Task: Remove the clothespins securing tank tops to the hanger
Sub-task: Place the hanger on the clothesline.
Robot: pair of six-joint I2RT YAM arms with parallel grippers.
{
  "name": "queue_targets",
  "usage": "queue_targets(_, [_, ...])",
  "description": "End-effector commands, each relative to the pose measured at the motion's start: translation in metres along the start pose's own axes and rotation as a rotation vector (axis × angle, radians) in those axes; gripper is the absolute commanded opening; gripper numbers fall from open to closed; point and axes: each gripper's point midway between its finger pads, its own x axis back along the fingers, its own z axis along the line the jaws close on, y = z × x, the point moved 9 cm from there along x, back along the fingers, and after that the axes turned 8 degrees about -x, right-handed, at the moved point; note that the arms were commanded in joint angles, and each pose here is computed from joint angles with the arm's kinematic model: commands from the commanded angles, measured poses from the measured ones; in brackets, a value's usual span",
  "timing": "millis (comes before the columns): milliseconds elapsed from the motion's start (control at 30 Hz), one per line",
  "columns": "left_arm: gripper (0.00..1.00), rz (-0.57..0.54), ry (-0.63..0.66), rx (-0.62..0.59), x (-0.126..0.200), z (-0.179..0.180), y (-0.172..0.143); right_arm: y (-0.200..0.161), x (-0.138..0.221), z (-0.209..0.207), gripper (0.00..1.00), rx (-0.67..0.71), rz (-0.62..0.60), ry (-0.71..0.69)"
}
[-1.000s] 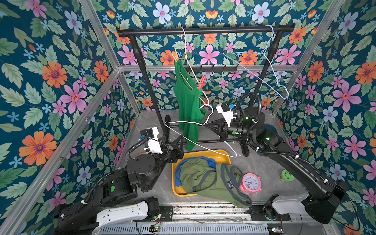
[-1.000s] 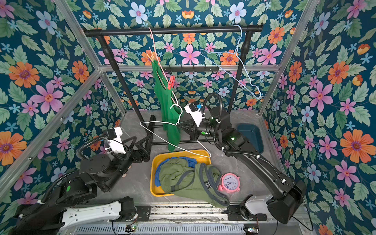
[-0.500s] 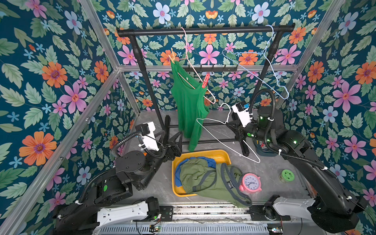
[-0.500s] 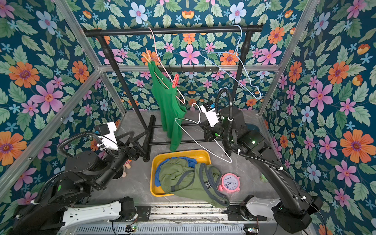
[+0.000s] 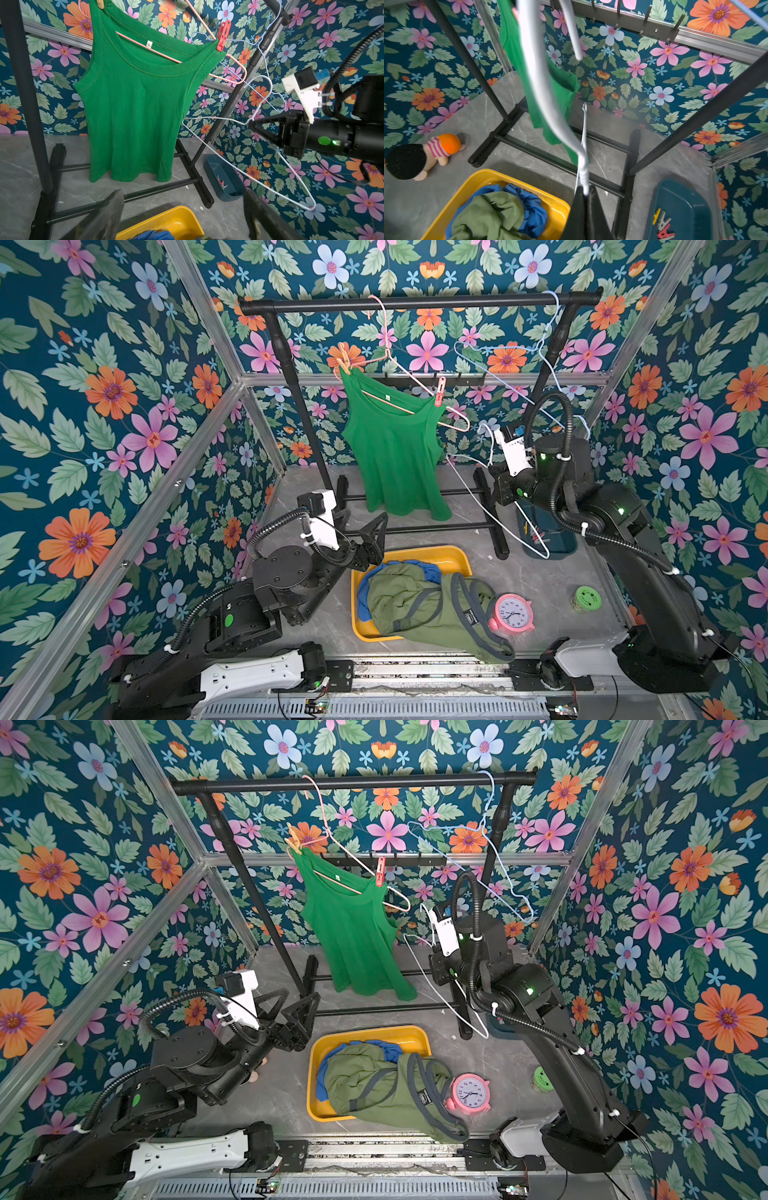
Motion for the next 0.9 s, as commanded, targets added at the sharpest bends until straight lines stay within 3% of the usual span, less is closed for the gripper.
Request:
queue_targets(0, [0.92,-0.023,-0.013,0.013,0.001,0.000,0.002,0.002,0.000,-0.006,0.00,0.062,0.015,-0.077])
queue_targets(133, [0.93,-0.029,-0.019,0.016,0.000,-0.001,0.001,0.015,0.007,-0.018,0.00,0.081,-0.011,-0.194])
queue_targets(500, [0.94,-0.005,-0.018,-0.034,-0.018,-0.014,-0.016,0.082,-0.004,-0.016,0.00,0.062,-0.370,-0.184])
queue_targets(733, [0.94,0.015,-0.060,-0.073,-0.043,-0.034,-0.040,0.121,-0.016,-0.021,0.00,0.059,-0.526,-0.188])
queue_targets(867, [0.93,0.014,-0.062,-0.091,-0.053,-0.041,-0.050,0.138,-0.040,-0.027,0.00,0.063,-0.536,-0.187])
